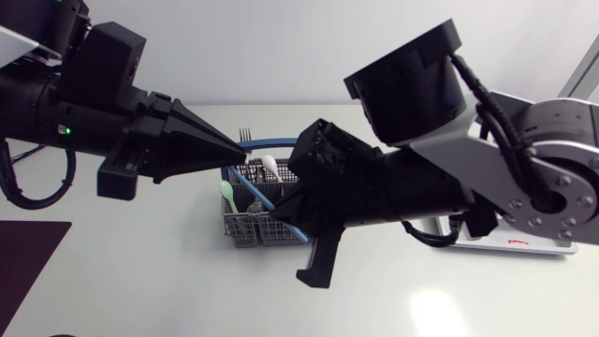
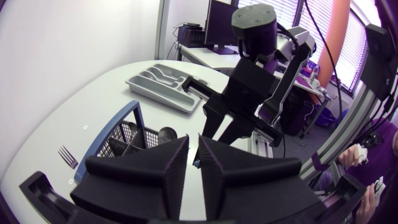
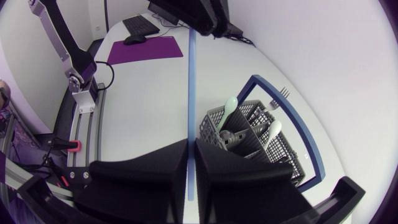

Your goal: Sort the cutlery from the basket into the organizer compartments.

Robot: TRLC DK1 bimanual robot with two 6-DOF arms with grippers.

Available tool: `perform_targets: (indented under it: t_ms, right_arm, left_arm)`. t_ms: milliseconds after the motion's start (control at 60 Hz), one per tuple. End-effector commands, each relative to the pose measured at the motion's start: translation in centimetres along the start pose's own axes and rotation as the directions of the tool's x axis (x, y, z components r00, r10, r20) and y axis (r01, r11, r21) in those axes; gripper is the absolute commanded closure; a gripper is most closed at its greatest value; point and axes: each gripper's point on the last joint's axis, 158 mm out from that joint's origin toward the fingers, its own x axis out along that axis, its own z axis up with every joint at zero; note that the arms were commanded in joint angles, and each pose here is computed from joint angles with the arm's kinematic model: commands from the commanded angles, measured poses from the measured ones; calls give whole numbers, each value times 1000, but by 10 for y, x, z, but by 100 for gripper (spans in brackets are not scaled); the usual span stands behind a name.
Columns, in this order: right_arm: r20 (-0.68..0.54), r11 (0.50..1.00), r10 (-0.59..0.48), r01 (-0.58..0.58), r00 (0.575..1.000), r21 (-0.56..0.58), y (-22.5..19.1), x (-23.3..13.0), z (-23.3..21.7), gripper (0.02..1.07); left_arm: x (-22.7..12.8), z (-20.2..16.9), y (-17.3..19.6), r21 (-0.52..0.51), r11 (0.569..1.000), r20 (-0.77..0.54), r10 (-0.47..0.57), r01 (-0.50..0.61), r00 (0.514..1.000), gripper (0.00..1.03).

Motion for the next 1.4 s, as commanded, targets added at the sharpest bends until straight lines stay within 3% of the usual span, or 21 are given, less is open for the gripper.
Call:
perform_targets:
  t_ms: [0,83,133,300,633,883,1000,1167,1383]
  right_arm:
    - [6,1000,2,-2,1000,-23,3,-4,4,101]
    - [4,1000,1,-1,1000,-22,4,-6,3,101]
    - [1,1000,-2,2,1000,-19,3,-8,1,101]
    - [26,999,-32,33,999,-8,0,-32,5,101]
    - [56,957,-255,244,965,160,-64,-95,-10,101]
    - [-94,830,-424,428,901,357,-135,-123,-71,101]
    - [-192,734,-477,509,858,450,-169,-136,-110,101]
    - [-327,596,-485,581,811,554,-206,-146,-167,101]
    - [-448,481,-423,614,788,626,-222,-139,-223,101]
  left_arm:
    - [-2,8,5,-19,1000,22,8,-8,1000,72]
    - [-3,14,8,-33,999,42,21,-19,999,60]
    - [-8,24,14,-39,998,72,47,-44,996,47]
    - [-31,36,35,-52,989,123,140,-135,982,28]
    - [-40,-4,54,-13,962,69,273,-273,960,15]
    - [-33,-47,68,33,939,-12,344,-343,939,12]
    - [-30,-60,72,51,929,-35,368,-366,929,11]
    - [-23,-77,74,85,920,-67,389,-383,919,11]
    - [-1,-101,70,211,885,-117,443,-414,889,11]
